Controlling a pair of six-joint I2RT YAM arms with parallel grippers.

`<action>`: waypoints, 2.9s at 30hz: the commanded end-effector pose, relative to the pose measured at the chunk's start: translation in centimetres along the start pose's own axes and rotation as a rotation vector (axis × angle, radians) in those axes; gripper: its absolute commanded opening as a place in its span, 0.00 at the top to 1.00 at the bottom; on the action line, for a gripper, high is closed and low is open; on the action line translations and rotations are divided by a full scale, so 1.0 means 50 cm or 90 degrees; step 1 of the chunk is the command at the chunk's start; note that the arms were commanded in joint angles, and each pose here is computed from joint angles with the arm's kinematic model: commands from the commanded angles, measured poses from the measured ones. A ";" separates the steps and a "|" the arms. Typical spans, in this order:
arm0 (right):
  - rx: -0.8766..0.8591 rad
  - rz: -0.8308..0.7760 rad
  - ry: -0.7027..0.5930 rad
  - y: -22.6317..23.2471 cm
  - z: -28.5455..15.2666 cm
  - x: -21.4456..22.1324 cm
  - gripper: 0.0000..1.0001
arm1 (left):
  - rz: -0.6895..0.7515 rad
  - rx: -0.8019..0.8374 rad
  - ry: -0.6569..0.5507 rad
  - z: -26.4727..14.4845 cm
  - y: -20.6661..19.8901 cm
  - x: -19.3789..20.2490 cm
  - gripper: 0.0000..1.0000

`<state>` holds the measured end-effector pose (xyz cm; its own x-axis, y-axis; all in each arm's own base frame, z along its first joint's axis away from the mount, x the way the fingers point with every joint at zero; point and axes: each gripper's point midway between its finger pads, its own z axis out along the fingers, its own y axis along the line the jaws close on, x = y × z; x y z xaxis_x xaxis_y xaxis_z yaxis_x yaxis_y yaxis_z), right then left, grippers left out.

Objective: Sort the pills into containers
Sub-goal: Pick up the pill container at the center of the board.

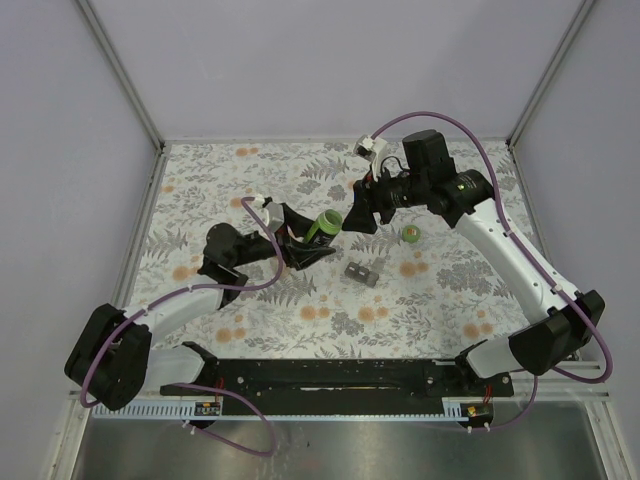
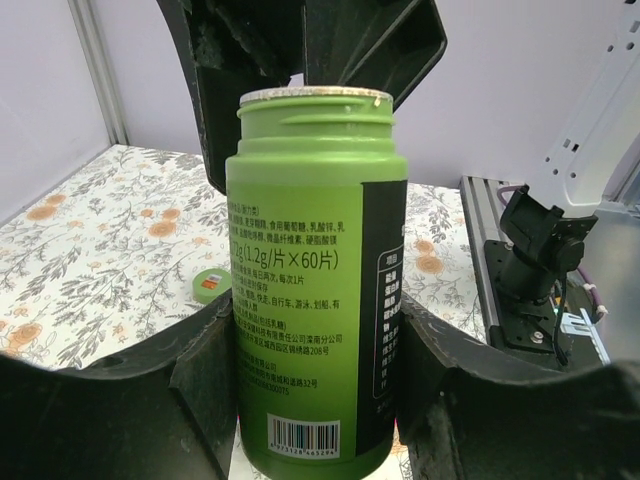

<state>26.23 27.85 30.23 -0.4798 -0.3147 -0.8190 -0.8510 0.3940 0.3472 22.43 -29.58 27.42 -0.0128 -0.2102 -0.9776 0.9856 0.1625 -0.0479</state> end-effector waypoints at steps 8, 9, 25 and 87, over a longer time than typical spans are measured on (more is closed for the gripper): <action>0.055 -0.078 -0.012 -0.002 -0.027 -0.007 0.23 | 0.081 0.007 -0.016 0.004 -0.008 -0.044 1.00; 0.066 -0.086 -0.008 -0.007 -0.030 -0.002 0.23 | 0.079 0.009 -0.017 0.002 -0.010 -0.045 1.00; 0.303 -0.033 0.147 -0.191 -0.048 0.176 0.24 | 0.114 -0.003 -0.020 -0.036 0.004 -0.065 1.00; 0.069 0.104 0.390 -0.350 0.088 0.408 0.45 | 0.154 0.036 0.256 -0.017 0.030 0.156 1.00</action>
<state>31.46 17.63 4.35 -0.6892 -0.6623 -0.2939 -0.7219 0.5931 0.3565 22.76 -29.35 17.09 0.0918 0.2730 -0.9576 0.9875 0.0991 0.1229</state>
